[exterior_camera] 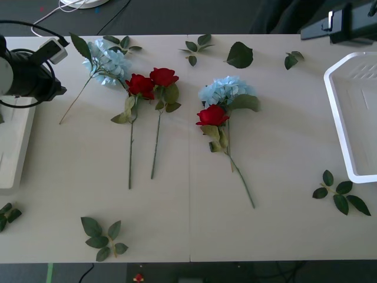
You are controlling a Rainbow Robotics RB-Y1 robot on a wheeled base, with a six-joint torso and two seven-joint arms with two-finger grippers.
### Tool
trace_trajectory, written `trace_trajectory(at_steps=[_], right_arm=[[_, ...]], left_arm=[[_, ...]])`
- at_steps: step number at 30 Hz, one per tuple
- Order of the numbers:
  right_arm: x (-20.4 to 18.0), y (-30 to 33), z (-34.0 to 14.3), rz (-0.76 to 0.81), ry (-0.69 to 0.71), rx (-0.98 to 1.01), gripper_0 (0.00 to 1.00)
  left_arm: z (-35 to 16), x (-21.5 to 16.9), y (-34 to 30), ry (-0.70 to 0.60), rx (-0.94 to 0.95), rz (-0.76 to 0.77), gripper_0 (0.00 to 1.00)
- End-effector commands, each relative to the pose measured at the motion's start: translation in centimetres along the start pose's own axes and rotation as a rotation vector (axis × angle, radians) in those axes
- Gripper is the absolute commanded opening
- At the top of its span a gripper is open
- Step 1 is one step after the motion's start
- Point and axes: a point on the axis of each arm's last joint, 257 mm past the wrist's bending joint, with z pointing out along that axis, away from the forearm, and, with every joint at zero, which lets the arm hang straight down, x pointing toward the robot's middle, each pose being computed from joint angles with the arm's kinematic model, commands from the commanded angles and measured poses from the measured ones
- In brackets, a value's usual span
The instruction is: Place the red flowers into the right box and the blue flowers into the left box. If a person shows an open palm, hand one flower to the person first, then continue sorting.
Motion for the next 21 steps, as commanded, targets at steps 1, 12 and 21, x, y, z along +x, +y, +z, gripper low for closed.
trace_trajectory(at_steps=[1, 12, 21], right_arm=[[1.0, 0.6, -0.5, 0.077, 0.056, 0.062, 1.0], [6.2, 4.6, 6.9, 0.269, 0.117, 0.192, 1.0], [9.6, 7.2, 12.6, 0.28, 0.098, 0.298, 1.0]], left_arm=[[0.2, 0.0, -0.3, -0.008, -0.016, 0.055, 0.75], [2.5, -3.3, -1.6, -0.125, -0.066, 0.057, 0.75], [7.2, -4.1, -3.4, -0.186, -0.101, 0.054, 0.75]])
